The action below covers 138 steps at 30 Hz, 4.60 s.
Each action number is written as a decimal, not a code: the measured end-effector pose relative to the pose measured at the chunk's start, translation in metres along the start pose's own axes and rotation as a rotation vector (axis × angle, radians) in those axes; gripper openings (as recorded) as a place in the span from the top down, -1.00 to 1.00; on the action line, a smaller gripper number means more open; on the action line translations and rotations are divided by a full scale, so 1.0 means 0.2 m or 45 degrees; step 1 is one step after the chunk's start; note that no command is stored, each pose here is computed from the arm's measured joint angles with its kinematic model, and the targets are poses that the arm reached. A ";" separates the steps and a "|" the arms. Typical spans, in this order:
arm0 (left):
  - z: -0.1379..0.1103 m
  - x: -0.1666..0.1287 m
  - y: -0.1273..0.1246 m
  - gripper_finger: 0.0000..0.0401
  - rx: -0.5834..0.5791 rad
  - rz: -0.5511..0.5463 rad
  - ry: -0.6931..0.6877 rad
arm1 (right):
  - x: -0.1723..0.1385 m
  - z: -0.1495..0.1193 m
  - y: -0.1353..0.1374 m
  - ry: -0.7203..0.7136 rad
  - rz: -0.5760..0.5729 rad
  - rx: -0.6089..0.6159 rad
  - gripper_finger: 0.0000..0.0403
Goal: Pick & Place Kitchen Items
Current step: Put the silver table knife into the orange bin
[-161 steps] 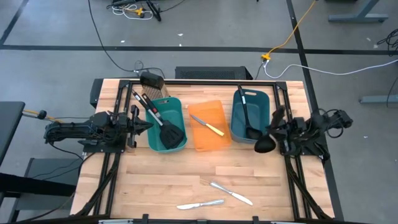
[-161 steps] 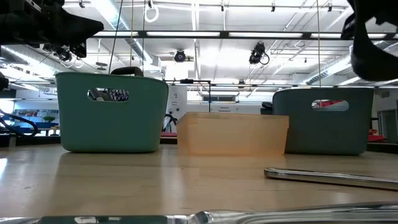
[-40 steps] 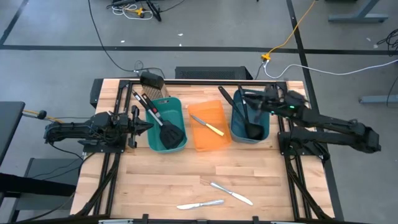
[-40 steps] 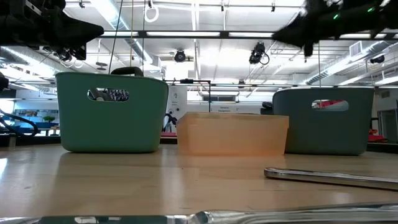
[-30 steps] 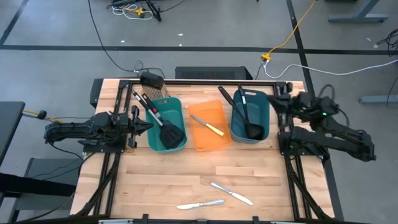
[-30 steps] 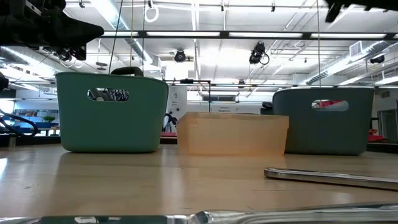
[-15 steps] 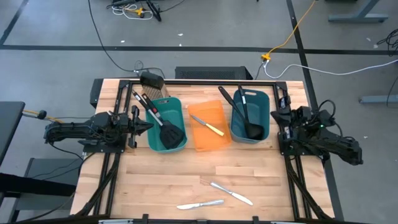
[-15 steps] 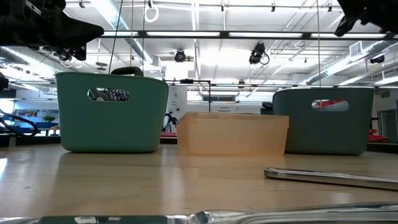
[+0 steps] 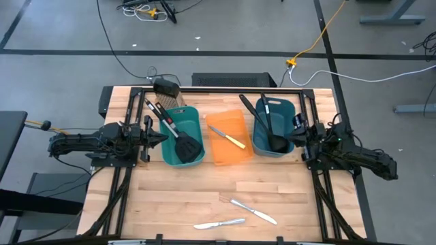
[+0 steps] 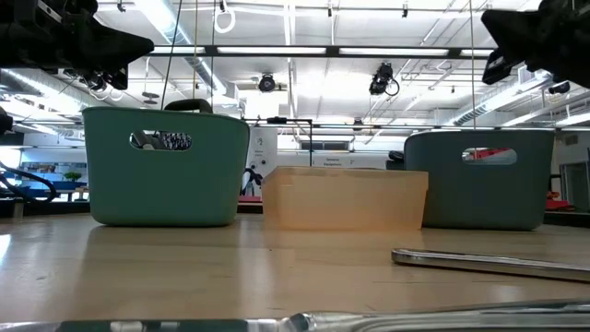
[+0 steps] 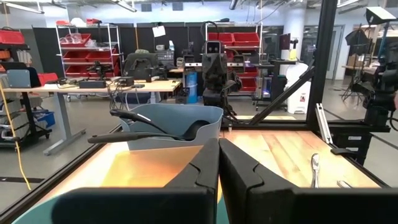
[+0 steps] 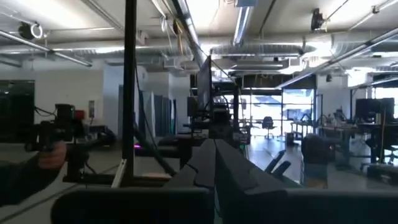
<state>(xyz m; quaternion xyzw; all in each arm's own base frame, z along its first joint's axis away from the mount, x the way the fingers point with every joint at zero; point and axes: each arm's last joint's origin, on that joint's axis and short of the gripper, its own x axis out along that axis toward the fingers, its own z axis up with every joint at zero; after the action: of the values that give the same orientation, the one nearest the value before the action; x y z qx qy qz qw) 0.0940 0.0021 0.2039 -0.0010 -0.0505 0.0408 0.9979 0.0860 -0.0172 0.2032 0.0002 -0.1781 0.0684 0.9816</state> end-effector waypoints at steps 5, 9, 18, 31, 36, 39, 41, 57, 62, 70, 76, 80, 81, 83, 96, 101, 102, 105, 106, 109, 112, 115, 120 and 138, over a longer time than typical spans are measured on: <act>0.00 0.00 0.00 0.92 0.000 0.000 0.000 | 0.00 0.01 -0.01 -0.020 -0.120 0.033 0.96; 0.00 0.00 0.00 0.92 0.000 0.000 0.000 | 0.03 0.01 -0.02 0.148 -0.170 0.100 0.96; 0.00 0.00 0.00 0.92 0.009 -0.001 0.007 | 0.21 0.08 0.02 0.587 -0.256 0.185 0.96; -0.01 0.00 0.00 0.92 0.012 0.000 0.015 | 0.69 0.07 0.24 1.278 -0.250 0.245 0.70; -0.01 0.00 0.00 0.92 0.013 0.000 0.022 | 0.88 -0.03 0.41 1.458 -0.194 0.257 0.49; -0.01 0.00 0.00 0.92 0.013 0.000 0.021 | 0.97 -0.10 0.54 1.534 -0.150 0.259 0.38; -0.01 0.00 0.00 0.92 0.013 0.000 0.021 | 1.01 -0.15 0.62 1.553 -0.128 0.254 0.33; -0.01 0.00 0.00 0.92 -0.021 0.000 0.018 | 1.01 -0.57 0.92 1.811 -0.304 0.513 0.08; -0.01 0.00 0.00 0.92 -0.021 0.000 0.018 | 1.07 -0.57 0.96 1.785 -0.311 0.488 0.06; -0.01 0.00 0.00 0.92 -0.021 0.000 0.019 | 1.05 -0.70 0.99 1.834 -0.396 0.443 0.06; -0.01 0.00 0.00 0.92 -0.021 0.000 0.020 | 1.02 -0.75 1.04 1.840 -0.427 0.457 0.06; -0.01 0.00 0.00 0.92 -0.021 0.000 0.020 | 1.00 -0.76 1.06 1.859 -0.456 0.428 0.06; -0.01 0.00 0.00 0.92 -0.021 0.000 0.020 | 0.99 -0.77 1.06 1.865 -0.464 0.421 0.06; -0.01 0.00 0.00 0.92 -0.021 0.000 0.020 | 0.98 -0.77 1.06 1.887 -0.480 0.405 0.06; -0.01 0.00 0.00 0.92 -0.022 0.000 0.021 | 0.96 -0.78 1.05 1.962 -0.375 0.238 0.50; -0.01 0.00 0.00 0.92 -0.022 0.000 0.021 | 0.97 -0.79 1.04 1.955 -0.303 0.162 0.77; -0.01 0.00 0.00 0.92 -0.022 0.000 0.021 | 0.97 -0.79 1.03 1.946 -0.293 0.155 0.78; -0.01 0.00 0.00 0.92 -0.022 0.000 0.021 | 0.99 -0.80 1.01 1.958 -0.272 0.161 0.78; -0.01 0.00 0.00 0.92 -0.022 0.000 0.021 | 0.99 -0.80 1.00 1.959 -0.269 0.162 0.78; -0.01 0.00 0.00 0.92 -0.022 0.000 0.021 | 1.00 -0.80 0.98 1.956 -0.265 0.151 0.78; -0.01 0.00 0.00 0.92 -0.022 0.000 0.021 | 1.02 -0.79 0.97 1.936 -0.265 0.146 0.78; -0.01 0.00 0.00 0.92 -0.021 0.000 0.021 | 1.03 -0.78 0.96 1.914 -0.262 0.138 0.77; -0.01 0.00 0.00 0.92 -0.021 0.000 0.021 | 1.04 -0.76 0.96 1.899 -0.255 0.117 0.77; -0.01 0.00 0.00 0.92 -0.021 0.000 0.021 | 1.12 -0.69 0.97 1.879 -0.231 0.066 0.96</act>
<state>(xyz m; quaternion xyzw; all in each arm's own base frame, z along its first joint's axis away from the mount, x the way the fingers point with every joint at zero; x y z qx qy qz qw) 0.0941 0.0021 0.2023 -0.0097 -0.0426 0.0402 0.9982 0.3162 0.2093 0.1477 -0.0080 0.5299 -0.0266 0.8476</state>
